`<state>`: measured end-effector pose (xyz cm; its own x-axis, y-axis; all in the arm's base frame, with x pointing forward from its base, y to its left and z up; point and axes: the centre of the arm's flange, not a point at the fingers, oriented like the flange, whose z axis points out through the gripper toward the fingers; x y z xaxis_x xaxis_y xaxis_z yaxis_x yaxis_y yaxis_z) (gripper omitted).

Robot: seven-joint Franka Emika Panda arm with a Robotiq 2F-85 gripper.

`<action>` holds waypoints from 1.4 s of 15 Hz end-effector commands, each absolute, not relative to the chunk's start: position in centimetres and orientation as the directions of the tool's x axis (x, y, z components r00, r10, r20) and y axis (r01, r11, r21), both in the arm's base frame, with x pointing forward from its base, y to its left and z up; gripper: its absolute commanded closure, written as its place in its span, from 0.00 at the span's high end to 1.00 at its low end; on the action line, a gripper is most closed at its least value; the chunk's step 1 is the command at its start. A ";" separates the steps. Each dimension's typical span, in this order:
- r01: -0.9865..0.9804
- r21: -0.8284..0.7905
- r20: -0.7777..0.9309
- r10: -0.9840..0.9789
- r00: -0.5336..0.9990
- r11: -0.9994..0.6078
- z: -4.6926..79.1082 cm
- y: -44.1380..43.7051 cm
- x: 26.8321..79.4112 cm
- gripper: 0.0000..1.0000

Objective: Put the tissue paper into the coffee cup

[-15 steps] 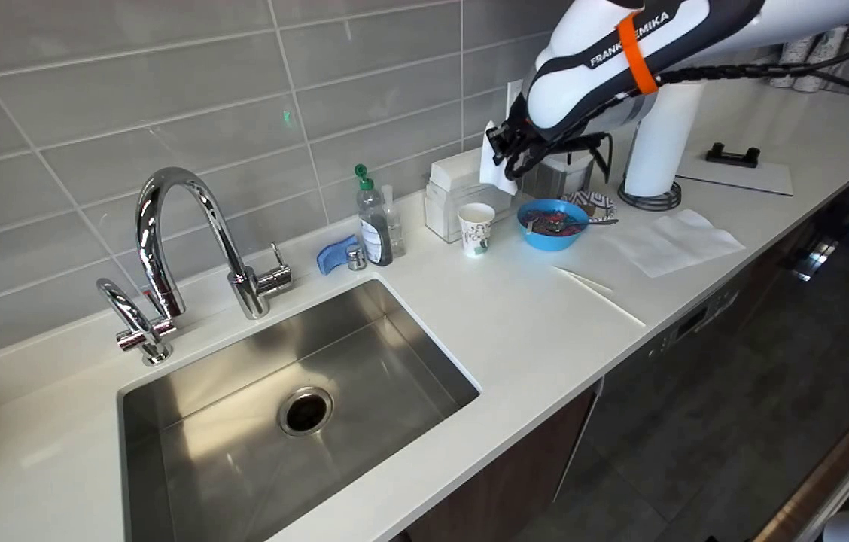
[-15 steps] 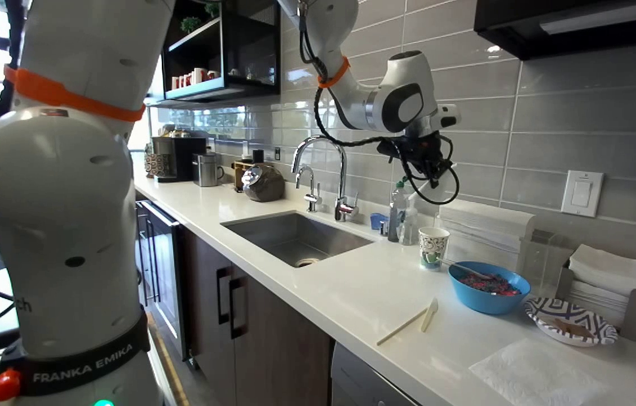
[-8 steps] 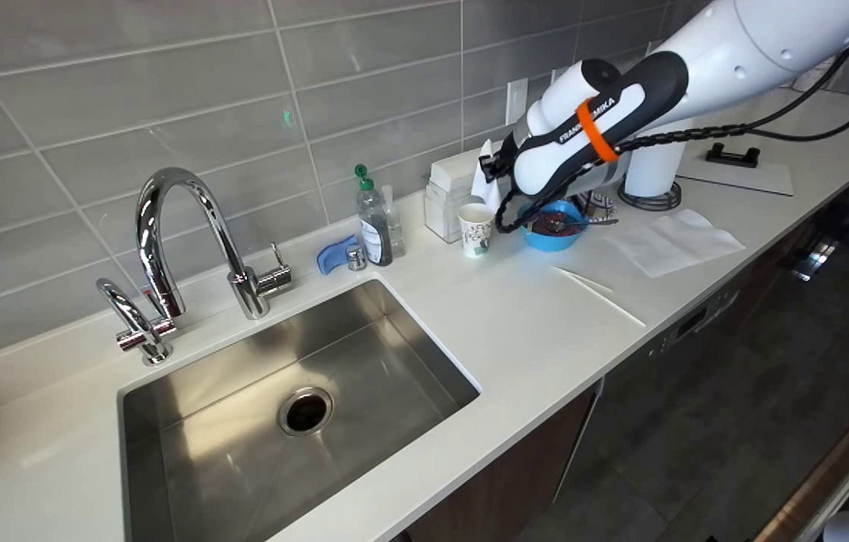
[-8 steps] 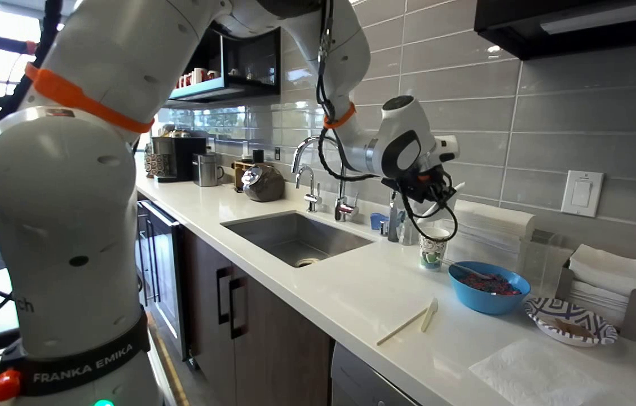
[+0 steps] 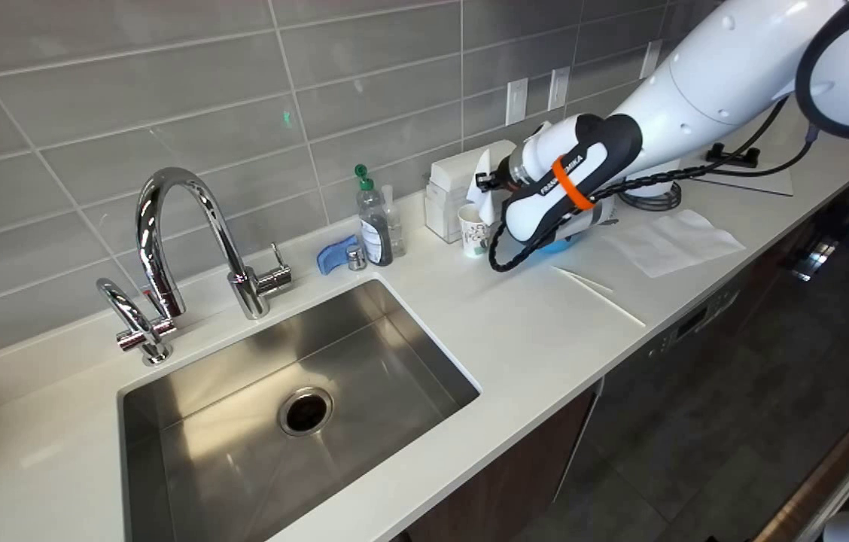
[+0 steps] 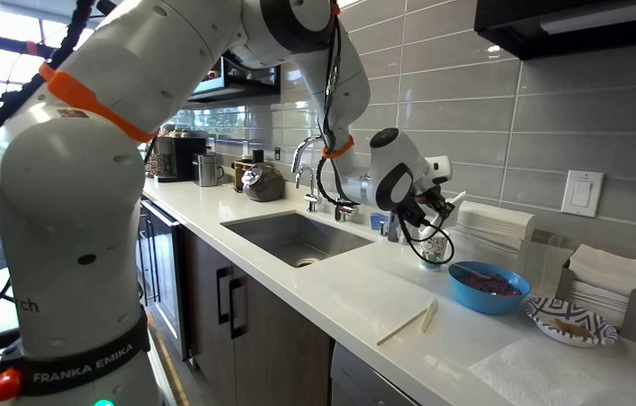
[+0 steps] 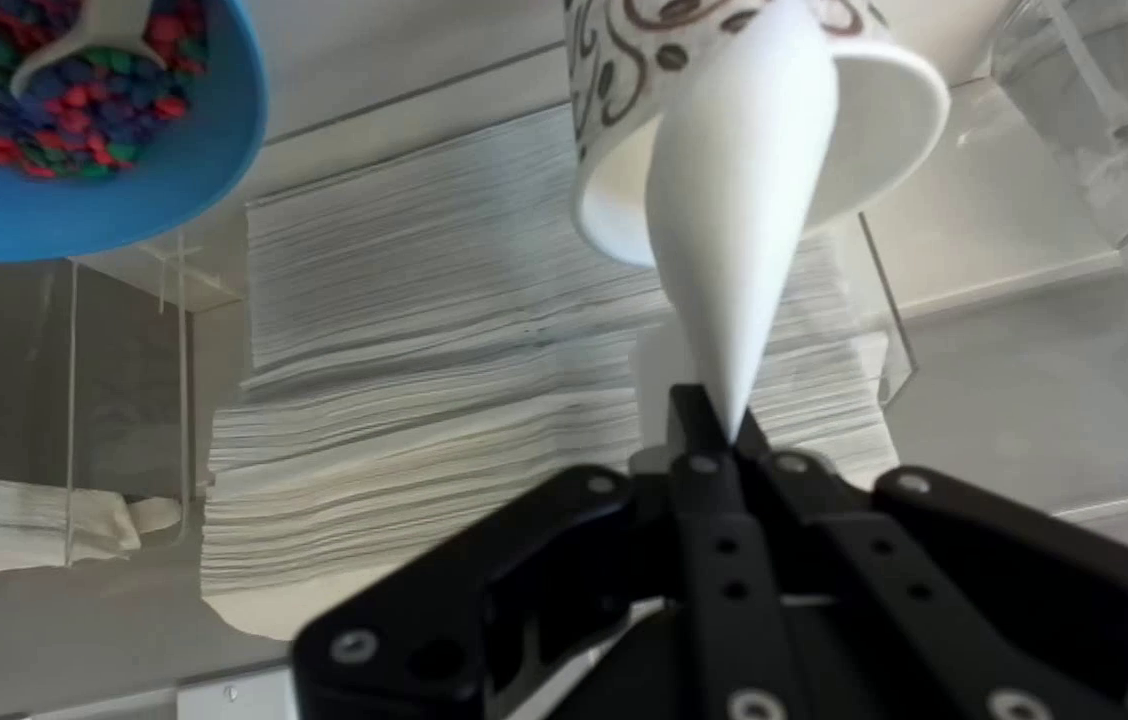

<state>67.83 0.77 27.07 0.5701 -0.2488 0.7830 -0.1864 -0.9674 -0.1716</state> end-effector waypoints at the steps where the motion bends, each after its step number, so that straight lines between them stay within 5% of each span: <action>1: -0.203 -0.185 0.823 -0.265 0.502 -0.962 26.2 2.2 68.6 0.00; 10: -0.315 -0.254 0.840 -0.370 0.397 -0.915 26.4 2.1 68.8 0.00; 21: -0.344 -0.210 0.811 -0.359 0.461 -0.915 21.9 2.2 68.9 0.00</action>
